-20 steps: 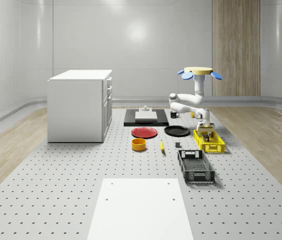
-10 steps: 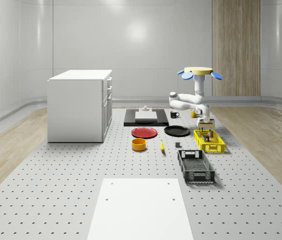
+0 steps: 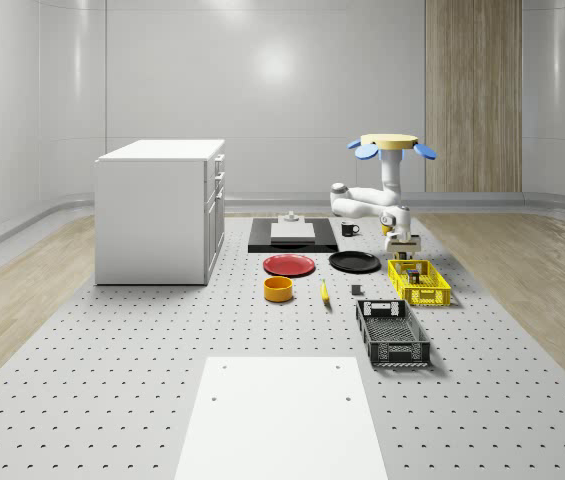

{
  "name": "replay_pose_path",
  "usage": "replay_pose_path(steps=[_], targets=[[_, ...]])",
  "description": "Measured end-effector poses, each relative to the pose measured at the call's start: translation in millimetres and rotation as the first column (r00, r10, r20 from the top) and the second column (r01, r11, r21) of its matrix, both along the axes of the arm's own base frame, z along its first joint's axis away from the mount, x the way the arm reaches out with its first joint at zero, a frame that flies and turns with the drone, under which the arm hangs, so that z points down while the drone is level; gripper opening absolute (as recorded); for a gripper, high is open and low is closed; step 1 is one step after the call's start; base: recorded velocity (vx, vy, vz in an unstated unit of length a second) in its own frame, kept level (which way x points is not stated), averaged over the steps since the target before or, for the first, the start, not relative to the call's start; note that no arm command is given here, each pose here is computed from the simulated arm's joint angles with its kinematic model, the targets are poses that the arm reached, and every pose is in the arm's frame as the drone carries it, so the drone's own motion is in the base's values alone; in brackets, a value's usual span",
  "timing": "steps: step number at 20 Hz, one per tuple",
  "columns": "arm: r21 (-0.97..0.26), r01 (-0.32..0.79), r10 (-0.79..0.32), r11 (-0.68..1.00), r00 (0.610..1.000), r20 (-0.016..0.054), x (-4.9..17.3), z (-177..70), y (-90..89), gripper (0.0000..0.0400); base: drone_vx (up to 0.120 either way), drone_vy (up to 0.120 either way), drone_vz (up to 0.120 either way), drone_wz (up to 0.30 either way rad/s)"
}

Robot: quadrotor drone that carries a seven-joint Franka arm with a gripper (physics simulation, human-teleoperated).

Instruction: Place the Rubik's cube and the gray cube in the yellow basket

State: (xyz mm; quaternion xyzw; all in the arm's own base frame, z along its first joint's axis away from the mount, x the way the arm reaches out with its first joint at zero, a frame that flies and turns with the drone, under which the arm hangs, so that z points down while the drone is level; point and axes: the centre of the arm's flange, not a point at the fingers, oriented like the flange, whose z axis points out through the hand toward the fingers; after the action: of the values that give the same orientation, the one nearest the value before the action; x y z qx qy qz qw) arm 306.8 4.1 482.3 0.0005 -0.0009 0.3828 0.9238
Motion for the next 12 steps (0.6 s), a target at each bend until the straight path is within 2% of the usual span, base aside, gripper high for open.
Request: replay_pose_path(steps=[8, 12], targets=[[0.000, 0.000, 0.000, 1.000, 1.000, 0.0000, 0.0, -1.4, 0.0, 0.0400, 0.000, -0.120, 0.000, 0.000], [0.000, 0.000, 0.000, 1.000, 1.000, 0.0000, 0.0, -1.6, 0.0, 0.0400, 0.120, -0.120, 0.000, 0.000]])
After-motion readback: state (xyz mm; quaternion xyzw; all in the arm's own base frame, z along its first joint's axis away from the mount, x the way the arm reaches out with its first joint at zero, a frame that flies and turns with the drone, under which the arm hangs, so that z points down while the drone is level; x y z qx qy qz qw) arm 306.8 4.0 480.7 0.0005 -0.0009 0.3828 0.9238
